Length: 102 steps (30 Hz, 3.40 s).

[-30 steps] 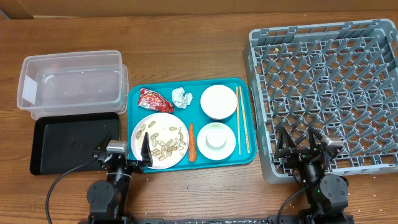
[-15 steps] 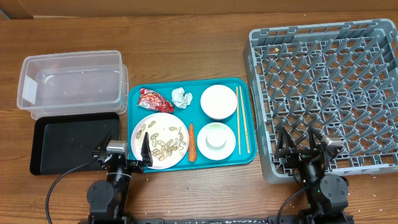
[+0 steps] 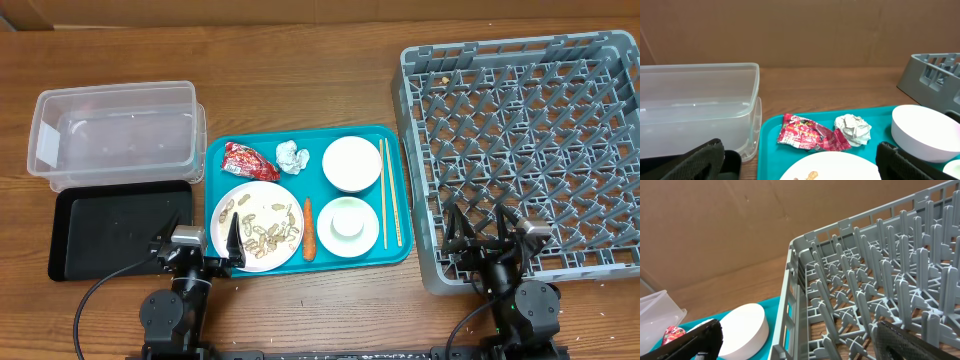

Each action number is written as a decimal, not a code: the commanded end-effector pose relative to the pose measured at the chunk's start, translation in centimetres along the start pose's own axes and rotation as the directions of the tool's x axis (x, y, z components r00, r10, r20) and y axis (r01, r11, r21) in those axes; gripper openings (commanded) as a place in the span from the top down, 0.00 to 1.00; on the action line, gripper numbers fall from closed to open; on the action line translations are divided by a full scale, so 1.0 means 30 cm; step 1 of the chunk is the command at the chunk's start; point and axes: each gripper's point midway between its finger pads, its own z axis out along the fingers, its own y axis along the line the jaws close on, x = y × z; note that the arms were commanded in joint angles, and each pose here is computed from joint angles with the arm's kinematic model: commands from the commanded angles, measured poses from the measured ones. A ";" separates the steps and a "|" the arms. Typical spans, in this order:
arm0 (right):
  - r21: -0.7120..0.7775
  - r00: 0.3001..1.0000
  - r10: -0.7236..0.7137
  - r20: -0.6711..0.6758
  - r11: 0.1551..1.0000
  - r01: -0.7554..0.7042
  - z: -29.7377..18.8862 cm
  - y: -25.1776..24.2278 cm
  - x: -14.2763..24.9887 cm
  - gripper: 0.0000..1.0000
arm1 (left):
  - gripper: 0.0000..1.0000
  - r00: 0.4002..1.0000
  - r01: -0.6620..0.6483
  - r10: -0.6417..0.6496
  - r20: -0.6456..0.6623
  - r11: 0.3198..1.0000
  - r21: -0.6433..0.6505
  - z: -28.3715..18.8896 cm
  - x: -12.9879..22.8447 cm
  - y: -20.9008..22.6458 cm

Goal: Sort waste into correct bins and load items into the dishwasher

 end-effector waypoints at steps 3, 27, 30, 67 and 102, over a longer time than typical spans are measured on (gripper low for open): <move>-0.004 1.000 0.002 0.021 1.000 -0.001 -0.004 0.004 -0.017 0.00 | 0.00 1.000 -0.019 0.019 0.004 1.000 -0.005 0.000 0.004 0.004; -0.004 1.000 0.002 0.021 1.000 -0.001 -0.004 0.004 -0.017 0.00 | 0.00 1.000 -0.019 0.019 0.004 1.000 -0.005 0.000 0.004 0.005; -0.004 1.000 0.002 0.020 1.000 -0.001 -0.004 0.004 -0.017 0.00 | 0.00 1.000 -0.019 0.019 0.004 1.000 -0.005 0.000 0.004 0.004; -0.004 1.000 0.002 0.020 1.000 -0.001 -0.004 0.004 -0.017 0.00 | 0.00 1.000 -0.019 0.019 0.004 1.000 -0.005 0.000 0.004 0.004; -0.068 0.998 -0.030 -0.060 0.997 0.026 -0.149 0.142 -0.232 0.00 | 0.00 1.000 -0.019 0.019 0.004 1.000 -0.005 0.000 0.004 0.005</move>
